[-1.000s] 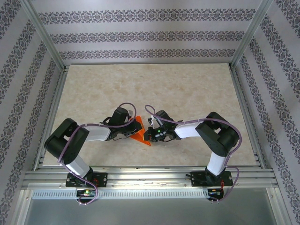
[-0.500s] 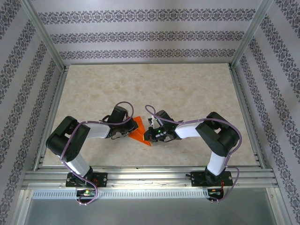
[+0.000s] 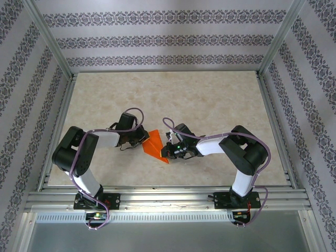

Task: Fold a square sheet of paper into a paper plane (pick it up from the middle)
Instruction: Fourth fold the wing at the center of the table.

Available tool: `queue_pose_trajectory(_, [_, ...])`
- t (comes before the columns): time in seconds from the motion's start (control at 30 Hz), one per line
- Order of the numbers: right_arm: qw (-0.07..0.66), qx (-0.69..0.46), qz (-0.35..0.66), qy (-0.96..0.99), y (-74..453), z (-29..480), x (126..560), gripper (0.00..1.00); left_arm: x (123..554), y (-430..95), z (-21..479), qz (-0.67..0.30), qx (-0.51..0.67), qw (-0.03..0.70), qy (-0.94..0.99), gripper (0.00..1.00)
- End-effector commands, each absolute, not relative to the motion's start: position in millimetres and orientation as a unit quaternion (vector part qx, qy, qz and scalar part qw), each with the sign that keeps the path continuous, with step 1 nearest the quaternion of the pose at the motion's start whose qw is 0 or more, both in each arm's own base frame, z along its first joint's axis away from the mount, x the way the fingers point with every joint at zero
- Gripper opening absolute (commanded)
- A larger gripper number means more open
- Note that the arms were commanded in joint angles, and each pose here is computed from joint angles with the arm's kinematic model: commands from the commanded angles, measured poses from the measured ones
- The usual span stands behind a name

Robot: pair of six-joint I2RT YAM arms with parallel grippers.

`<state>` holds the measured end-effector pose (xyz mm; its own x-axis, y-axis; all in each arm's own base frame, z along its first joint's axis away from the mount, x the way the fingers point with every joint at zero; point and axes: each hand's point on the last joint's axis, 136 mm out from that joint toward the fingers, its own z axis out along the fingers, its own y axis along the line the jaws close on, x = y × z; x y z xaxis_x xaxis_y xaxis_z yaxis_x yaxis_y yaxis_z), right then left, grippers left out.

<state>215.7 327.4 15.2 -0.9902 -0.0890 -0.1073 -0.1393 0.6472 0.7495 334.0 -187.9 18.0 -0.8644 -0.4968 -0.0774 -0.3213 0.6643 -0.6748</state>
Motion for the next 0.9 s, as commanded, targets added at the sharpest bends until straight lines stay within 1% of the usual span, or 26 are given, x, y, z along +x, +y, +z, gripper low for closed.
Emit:
queue_pose_trajectory(0.0, [-0.039, -0.035, 0.343, 0.938, 294.1, -30.9, 185.1, 0.0, 339.0, -162.1, 1.4, -0.294, -0.239, 0.127, 0.917, 0.08])
queue_pose_trajectory(0.43, [-0.041, -0.042, 0.347, 0.936, 296.9, -28.5, 185.4, 0.0, 358.4, -137.5, 0.8, -0.279, -0.241, 0.122, 0.922, 0.07])
queue_pose_trajectory(0.57, [-0.039, -0.042, 0.349, 0.936, 297.6, -27.4, 186.3, 0.0, 366.8, -143.1, 24.4, -0.293, -0.218, 0.133, 0.921, 0.07])
queue_pose_trajectory(0.7, [-0.038, -0.042, 0.35, 0.935, 299.3, -25.5, 187.9, 0.0, 372.7, -142.3, 65.7, -0.303, -0.208, 0.175, 0.913, 0.08])
queue_pose_trajectory(0.87, [-0.04, -0.043, 0.352, 0.934, 300.6, -24.5, 188.2, 0.0, 365.5, -157.3, 100.8, -0.32, -0.181, 0.199, 0.908, 0.09])
